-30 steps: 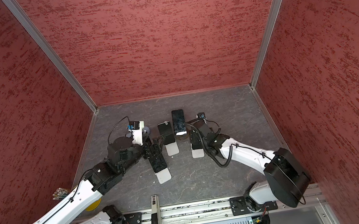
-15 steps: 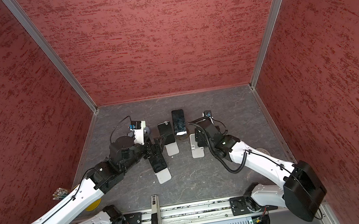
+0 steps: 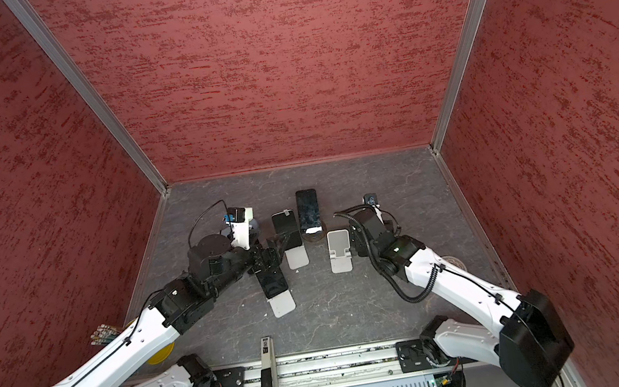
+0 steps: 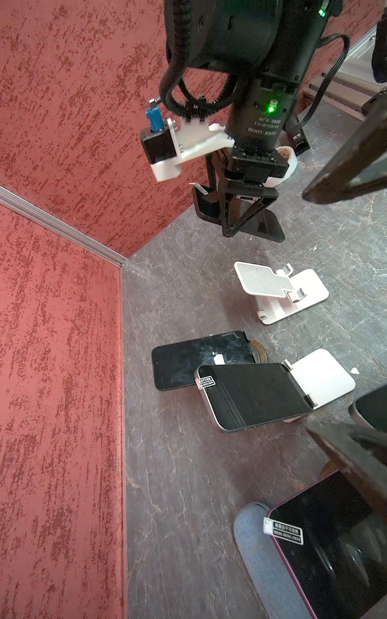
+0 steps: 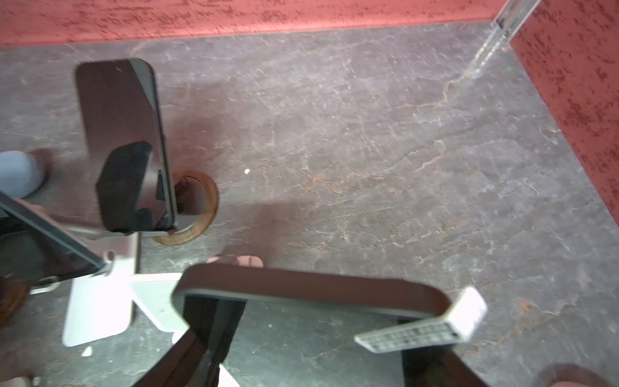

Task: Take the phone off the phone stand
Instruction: 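Grip the black phone with the right gripper and lift it while the left hovers, then carry the black phone with the right gripper toward the open table area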

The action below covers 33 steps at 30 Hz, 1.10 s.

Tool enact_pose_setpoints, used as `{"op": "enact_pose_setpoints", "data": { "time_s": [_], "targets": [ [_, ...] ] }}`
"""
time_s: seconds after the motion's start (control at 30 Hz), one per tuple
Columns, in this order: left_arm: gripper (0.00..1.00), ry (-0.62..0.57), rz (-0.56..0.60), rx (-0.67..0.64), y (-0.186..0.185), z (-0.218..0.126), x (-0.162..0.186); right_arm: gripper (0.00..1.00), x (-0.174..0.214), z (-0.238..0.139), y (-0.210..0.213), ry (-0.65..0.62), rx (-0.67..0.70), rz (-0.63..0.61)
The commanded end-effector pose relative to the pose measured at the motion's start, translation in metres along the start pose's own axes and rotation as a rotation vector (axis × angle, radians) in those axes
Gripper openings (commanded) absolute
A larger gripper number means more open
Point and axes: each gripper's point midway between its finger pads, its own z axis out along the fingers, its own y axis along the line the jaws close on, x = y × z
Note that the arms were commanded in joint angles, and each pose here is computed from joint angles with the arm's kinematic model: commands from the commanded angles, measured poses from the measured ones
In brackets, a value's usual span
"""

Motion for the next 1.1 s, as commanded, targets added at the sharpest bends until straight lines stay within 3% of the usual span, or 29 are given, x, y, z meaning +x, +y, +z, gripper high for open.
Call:
{"op": "enact_pose_setpoints", "data": {
  "time_s": [0.0,1.07],
  "targets": [
    [0.99,-0.015,0.018,0.04,-0.007,0.0,-0.002,0.5,-0.002,0.005,-0.006,-0.001,-0.003,0.019],
    [1.0,-0.025,0.016,0.055,-0.009,-0.007,-0.005,0.51,0.006,0.134,0.004,0.238,-0.081,-0.053]
  ]
}}
